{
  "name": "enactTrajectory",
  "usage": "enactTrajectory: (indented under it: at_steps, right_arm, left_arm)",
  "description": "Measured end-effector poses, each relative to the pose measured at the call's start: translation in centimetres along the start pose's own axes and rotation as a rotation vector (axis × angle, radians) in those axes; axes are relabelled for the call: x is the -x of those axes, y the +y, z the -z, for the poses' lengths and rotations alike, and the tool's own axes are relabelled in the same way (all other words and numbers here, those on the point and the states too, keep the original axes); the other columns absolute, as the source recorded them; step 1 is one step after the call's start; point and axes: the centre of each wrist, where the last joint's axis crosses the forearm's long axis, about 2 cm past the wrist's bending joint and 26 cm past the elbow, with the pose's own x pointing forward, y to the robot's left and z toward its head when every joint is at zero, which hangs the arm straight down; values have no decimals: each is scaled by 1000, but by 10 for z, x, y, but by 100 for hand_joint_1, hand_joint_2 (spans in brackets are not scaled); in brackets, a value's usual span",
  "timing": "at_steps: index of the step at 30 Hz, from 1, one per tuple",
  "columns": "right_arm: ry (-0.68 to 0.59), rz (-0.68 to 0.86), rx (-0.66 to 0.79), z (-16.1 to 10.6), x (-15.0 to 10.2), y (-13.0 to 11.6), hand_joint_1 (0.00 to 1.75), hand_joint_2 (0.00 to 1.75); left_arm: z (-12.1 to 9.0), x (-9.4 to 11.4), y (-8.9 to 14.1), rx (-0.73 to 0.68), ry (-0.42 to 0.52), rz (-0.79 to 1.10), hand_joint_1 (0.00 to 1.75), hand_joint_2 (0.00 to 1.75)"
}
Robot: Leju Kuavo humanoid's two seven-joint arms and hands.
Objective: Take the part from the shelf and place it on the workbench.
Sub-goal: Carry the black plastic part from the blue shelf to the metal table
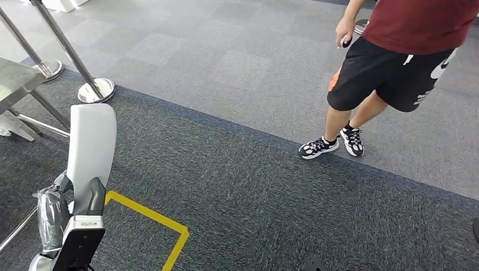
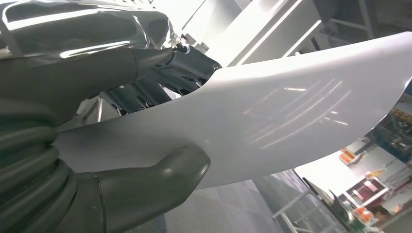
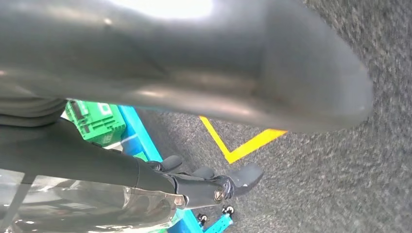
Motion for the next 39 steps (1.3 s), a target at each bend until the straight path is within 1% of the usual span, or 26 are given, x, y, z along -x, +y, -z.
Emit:
enactTrajectory:
  at_steps: [4,17,31,34,39]
  right_arm:
    - [-9,-3,2,-1,-6,0,0,0]
    - [-8,-2,5,0,-6,-1,0,0]
    - [-11,-10,-6,-1,-9,-2,0,0]
    - [-14,-9,-4,-1,-10,-3,0,0]
    - [-4,-12,-3,0,-5,-2,0,0]
  left_arm:
    - [1,0,3,-3,-6,1,175,175]
    - [-1,-1,3,19,-2,-6,175,175]
    - [10,1,5,9,-20,-1,175,175]
    - [12,1,4,8,-27,-2,175,175]
    - [15,-1,-2,16,-35,-16,175,175]
